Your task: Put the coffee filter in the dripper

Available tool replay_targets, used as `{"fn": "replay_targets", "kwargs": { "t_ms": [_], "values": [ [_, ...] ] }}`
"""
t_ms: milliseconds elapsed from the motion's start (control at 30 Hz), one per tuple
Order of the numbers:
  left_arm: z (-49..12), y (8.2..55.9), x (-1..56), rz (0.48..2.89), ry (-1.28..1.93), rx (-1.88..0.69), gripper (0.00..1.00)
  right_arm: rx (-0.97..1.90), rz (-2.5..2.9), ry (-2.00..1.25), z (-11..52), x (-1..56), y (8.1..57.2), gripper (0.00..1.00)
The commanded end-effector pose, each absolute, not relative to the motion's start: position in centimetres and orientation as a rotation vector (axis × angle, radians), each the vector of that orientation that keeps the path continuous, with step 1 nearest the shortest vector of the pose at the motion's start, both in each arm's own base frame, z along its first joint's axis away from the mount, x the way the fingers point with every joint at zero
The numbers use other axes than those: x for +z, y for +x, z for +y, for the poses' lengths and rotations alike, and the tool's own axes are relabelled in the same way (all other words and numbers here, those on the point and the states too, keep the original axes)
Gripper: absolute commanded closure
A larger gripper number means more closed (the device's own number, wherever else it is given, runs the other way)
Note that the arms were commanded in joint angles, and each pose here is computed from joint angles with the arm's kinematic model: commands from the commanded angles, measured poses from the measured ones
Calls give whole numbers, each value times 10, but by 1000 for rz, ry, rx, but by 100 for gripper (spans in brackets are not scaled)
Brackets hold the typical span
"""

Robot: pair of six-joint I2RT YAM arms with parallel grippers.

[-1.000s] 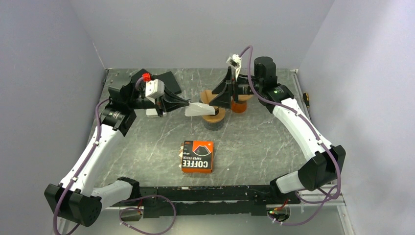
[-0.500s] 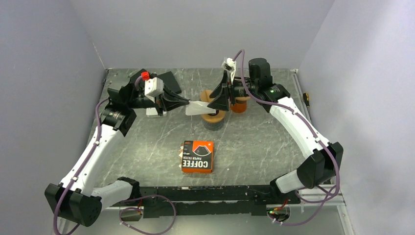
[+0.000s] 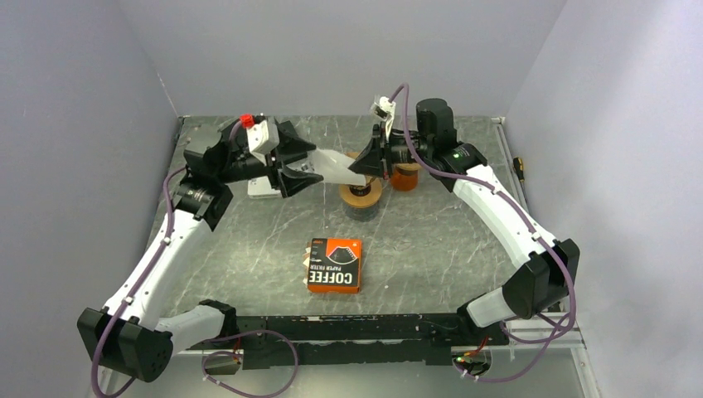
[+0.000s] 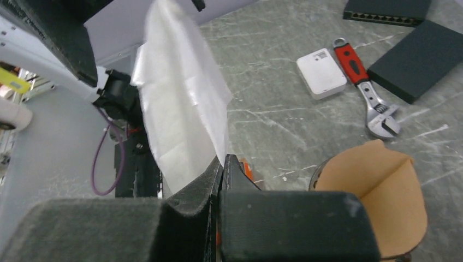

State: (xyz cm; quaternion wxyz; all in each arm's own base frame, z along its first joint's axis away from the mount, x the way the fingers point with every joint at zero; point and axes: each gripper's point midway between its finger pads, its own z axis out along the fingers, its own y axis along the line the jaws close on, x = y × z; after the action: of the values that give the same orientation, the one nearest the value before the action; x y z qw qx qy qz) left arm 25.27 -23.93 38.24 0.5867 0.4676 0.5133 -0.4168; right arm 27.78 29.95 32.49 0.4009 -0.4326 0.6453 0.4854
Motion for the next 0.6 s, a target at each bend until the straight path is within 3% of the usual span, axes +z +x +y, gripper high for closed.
{"fn": "replay_targets", "kwargs": {
  "t_ms": [0, 567],
  "values": [
    [-228, 289, 387, 1304, 877, -865, 2, 1074, 1617, -955, 291, 354, 303, 100],
    [-223, 386, 378, 1691, 396, -844, 0, 769, 1908, -294, 174, 367, 398, 100]
  ]
}}
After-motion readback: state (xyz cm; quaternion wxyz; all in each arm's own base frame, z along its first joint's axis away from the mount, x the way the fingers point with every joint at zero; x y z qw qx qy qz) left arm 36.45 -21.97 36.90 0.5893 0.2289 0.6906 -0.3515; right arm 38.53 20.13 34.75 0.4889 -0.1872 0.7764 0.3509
